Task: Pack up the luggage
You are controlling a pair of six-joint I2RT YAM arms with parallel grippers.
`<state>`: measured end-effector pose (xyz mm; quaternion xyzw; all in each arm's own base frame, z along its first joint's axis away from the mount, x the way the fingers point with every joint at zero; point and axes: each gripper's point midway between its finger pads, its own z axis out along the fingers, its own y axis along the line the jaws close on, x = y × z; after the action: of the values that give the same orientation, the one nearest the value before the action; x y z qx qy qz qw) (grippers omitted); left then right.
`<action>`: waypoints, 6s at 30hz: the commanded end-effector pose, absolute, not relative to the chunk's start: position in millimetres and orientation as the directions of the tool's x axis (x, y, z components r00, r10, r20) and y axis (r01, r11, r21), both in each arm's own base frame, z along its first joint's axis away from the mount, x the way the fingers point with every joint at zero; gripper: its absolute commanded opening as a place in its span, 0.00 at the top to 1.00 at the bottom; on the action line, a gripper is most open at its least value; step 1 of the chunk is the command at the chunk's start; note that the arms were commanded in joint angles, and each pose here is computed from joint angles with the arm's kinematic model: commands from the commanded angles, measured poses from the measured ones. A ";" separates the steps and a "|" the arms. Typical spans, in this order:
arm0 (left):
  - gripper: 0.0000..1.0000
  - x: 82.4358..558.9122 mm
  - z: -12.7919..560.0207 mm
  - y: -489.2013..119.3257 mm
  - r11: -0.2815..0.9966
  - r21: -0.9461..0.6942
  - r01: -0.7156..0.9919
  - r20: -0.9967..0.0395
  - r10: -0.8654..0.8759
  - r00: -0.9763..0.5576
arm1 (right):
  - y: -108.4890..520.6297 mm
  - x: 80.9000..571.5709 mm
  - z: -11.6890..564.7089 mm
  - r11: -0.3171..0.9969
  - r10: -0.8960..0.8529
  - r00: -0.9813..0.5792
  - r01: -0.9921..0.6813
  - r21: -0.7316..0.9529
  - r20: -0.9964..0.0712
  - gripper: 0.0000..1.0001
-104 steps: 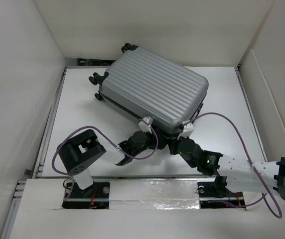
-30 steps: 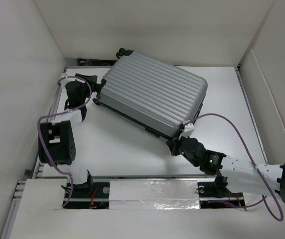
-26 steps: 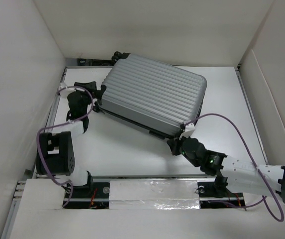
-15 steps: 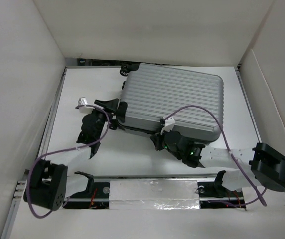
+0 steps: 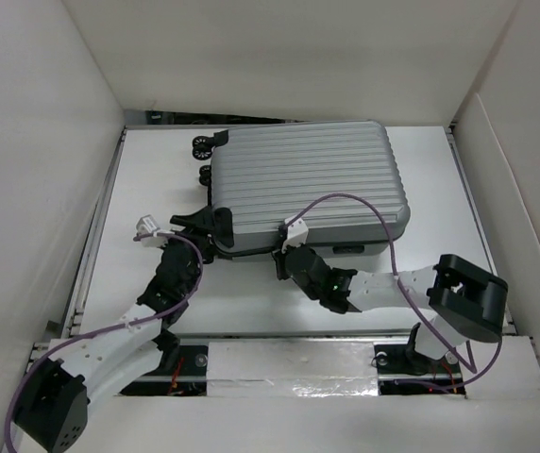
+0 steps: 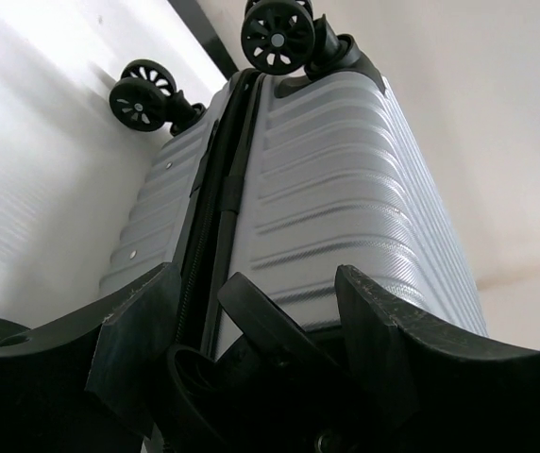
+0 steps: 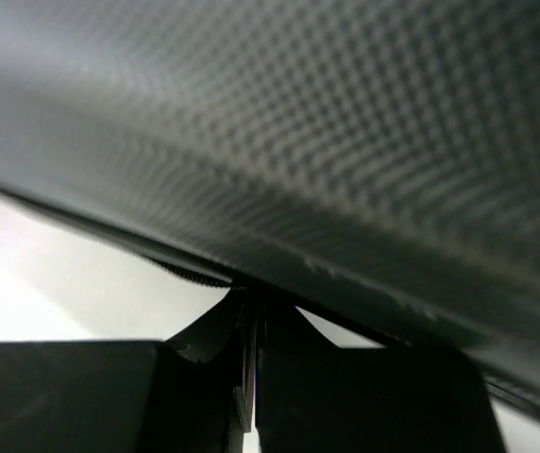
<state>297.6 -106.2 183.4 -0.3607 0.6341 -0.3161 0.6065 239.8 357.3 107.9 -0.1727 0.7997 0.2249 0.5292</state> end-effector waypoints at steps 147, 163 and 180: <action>1.00 293.5 233.4 -206.6 0.536 -0.677 0.504 -0.722 -0.618 -0.312 | 116.6 256.7 138.3 0.930 0.276 -0.428 -0.107 0.352 -0.860 1.00; 0.04 233.7 216.2 -259.4 0.369 -0.553 0.747 -0.823 -0.384 -0.419 | 163.2 264.4 121.9 0.913 0.159 -0.493 -0.255 0.317 -0.855 1.00; 0.01 270.3 243.6 -280.6 0.450 -0.297 0.842 -0.941 -0.286 -0.180 | 172.4 260.6 114.9 0.897 0.130 -0.522 -0.300 0.325 -0.843 1.00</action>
<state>263.0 -278.1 204.6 0.1944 0.6537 -0.4894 0.5435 265.5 158.8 115.8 -0.0237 0.8451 0.1981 0.4959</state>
